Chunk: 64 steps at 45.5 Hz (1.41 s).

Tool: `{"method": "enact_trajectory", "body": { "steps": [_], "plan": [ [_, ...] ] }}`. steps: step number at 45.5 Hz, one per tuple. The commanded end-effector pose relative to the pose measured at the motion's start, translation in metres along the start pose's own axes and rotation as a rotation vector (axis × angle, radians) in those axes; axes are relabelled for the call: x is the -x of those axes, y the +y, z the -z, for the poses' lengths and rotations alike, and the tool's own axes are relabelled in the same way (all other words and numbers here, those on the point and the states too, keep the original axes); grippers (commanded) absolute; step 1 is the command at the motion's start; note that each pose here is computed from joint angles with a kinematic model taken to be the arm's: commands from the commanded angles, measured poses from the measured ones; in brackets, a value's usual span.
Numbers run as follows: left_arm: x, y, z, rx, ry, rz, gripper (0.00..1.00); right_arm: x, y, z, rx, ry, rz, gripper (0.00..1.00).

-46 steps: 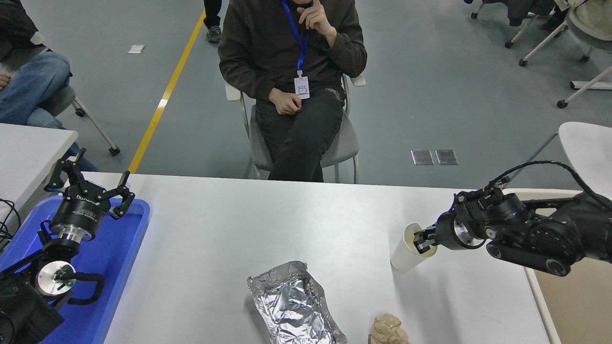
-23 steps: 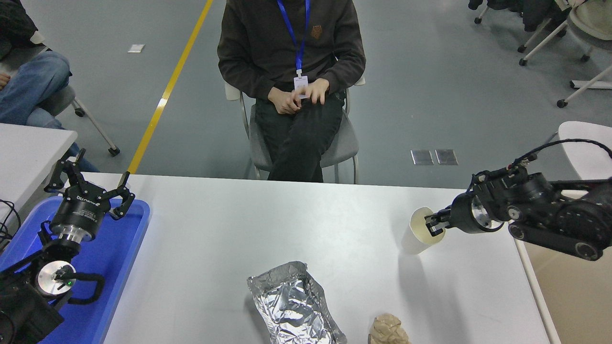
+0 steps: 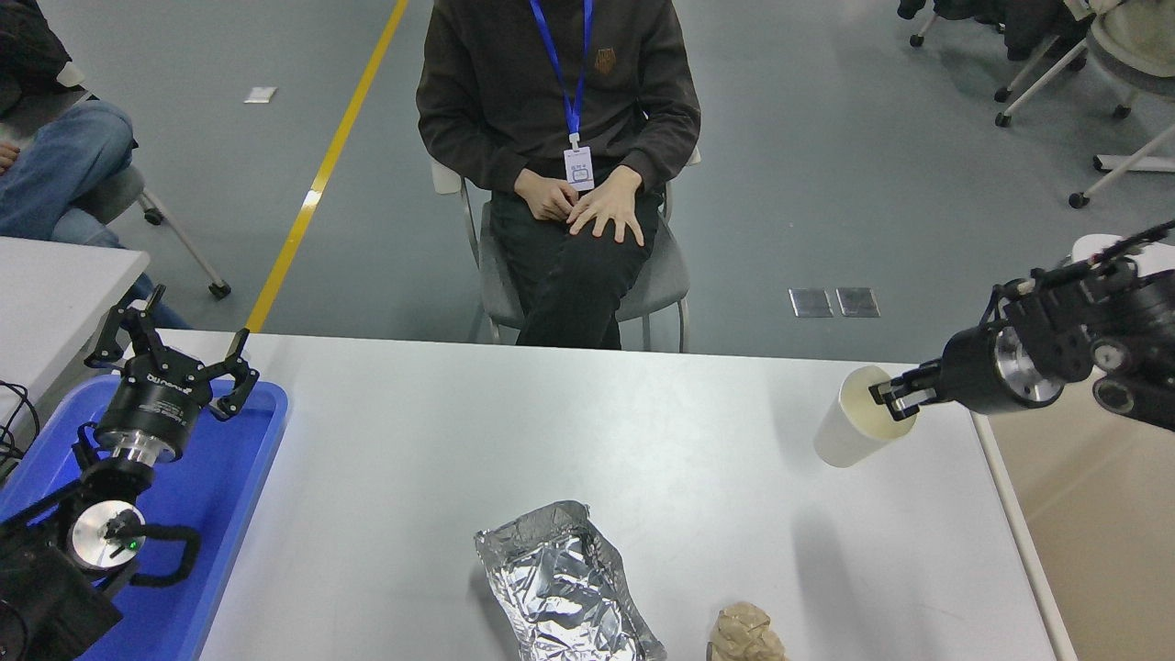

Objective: Clean the table surface

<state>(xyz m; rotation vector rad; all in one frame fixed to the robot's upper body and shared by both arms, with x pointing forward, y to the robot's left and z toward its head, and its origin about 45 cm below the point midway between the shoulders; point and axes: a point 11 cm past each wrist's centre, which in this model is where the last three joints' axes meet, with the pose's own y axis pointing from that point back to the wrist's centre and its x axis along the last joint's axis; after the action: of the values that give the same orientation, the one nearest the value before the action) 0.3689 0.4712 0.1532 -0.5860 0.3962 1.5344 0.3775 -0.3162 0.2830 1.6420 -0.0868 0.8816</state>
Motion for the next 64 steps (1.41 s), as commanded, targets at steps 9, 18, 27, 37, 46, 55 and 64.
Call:
{"method": "enact_trajectory", "body": {
  "steps": [9,18,27,37,46,55,64],
  "plan": [
    [0.000,0.000,0.000,0.000,-0.001,-0.001,1.00,-0.018,0.056,-0.015,0.049,-0.013,-0.027,0.00],
    [0.000,0.000,0.000,0.000,0.000,0.000,1.00,-0.008,0.061,-0.035,0.113,-0.010,-0.013,0.00],
    [0.000,0.000,0.000,0.000,0.000,0.000,1.00,0.007,0.084,-0.073,0.206,-0.094,-0.035,0.00],
    [0.000,0.000,0.000,0.000,-0.001,-0.001,1.00,0.034,0.104,-0.100,0.250,-0.182,-0.037,0.00],
    [0.000,0.000,0.000,0.000,0.000,-0.001,1.00,0.063,0.117,-0.125,0.286,-0.263,-0.026,0.00],
    [0.000,0.000,0.000,0.000,-0.001,-0.001,1.00,0.093,0.133,-0.169,0.374,-0.357,-0.020,0.00],
    [0.000,0.000,0.000,0.000,0.000,0.000,1.00,0.123,0.135,-0.191,0.414,-0.378,-0.023,0.00]
  ]
}}
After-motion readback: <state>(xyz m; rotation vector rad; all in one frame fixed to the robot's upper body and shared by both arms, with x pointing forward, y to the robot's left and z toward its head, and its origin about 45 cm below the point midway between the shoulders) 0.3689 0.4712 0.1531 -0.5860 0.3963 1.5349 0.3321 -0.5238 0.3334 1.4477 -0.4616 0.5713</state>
